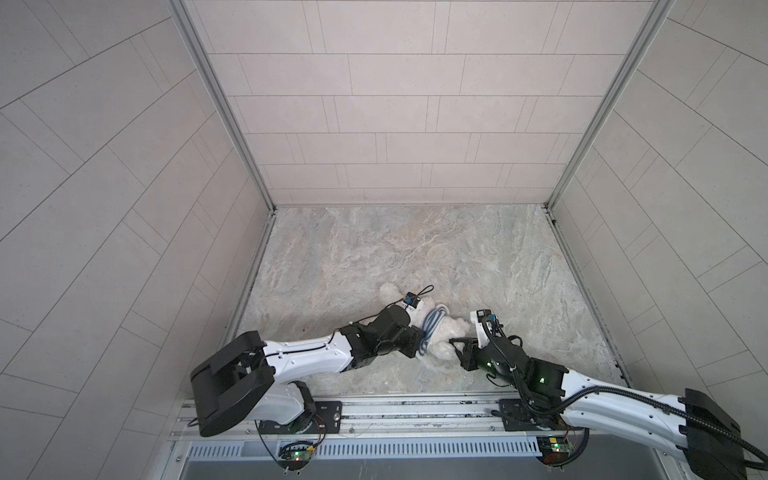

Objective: Dress the teddy bear

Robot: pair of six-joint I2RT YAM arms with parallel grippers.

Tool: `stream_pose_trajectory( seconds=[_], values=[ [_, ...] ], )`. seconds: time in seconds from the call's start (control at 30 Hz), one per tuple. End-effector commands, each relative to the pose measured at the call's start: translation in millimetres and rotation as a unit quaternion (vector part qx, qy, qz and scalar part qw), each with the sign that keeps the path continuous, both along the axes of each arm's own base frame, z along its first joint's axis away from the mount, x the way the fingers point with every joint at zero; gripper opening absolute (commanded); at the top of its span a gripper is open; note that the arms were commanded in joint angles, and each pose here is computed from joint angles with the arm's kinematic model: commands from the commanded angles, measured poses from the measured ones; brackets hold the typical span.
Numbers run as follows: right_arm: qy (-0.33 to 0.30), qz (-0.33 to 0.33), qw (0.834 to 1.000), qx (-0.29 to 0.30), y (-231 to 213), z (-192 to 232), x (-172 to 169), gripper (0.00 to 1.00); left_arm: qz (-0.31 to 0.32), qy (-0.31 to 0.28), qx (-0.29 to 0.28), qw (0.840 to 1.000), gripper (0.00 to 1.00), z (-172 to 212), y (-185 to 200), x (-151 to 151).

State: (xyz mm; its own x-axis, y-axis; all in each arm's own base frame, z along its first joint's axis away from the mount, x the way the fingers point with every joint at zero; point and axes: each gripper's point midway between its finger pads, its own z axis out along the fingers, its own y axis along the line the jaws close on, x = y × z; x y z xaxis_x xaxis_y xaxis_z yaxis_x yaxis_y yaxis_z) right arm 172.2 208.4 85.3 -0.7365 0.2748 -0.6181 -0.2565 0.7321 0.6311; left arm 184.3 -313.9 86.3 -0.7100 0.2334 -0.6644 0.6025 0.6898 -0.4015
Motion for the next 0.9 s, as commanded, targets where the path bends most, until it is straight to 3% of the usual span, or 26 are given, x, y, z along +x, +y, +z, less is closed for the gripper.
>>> stream_pose_trajectory(
  seconds=[0.0,0.2,0.47,0.63,0.73,0.87],
  values=[
    [-0.019,0.009,1.000,0.022,7.7,22.1,2.1,0.04,-0.006,-0.004,-0.007,1.000,0.22,10.3,-1.9,-3.2],
    [-0.037,0.021,0.999,0.034,14.3,40.8,2.1,0.00,-0.007,-0.008,-0.011,1.000,0.06,21.5,-5.8,-4.5],
    [-0.054,0.013,0.998,0.027,13.6,53.0,5.6,0.00,-0.003,-0.006,-0.033,0.999,0.03,40.9,3.2,-13.7],
    [-0.071,0.002,0.997,0.013,9.3,60.5,6.5,0.00,0.010,-0.012,-0.036,0.999,0.10,52.1,21.0,-18.6],
    [-0.086,-0.006,0.996,0.016,6.8,67.6,7.7,0.00,0.012,-0.015,-0.034,0.999,0.00,52.1,30.9,-22.4],
    [-0.097,-0.004,0.995,0.018,7.7,75.4,7.9,0.00,0.027,-0.013,-0.036,0.999,0.00,47.1,41.6,-23.2]
  ],
)
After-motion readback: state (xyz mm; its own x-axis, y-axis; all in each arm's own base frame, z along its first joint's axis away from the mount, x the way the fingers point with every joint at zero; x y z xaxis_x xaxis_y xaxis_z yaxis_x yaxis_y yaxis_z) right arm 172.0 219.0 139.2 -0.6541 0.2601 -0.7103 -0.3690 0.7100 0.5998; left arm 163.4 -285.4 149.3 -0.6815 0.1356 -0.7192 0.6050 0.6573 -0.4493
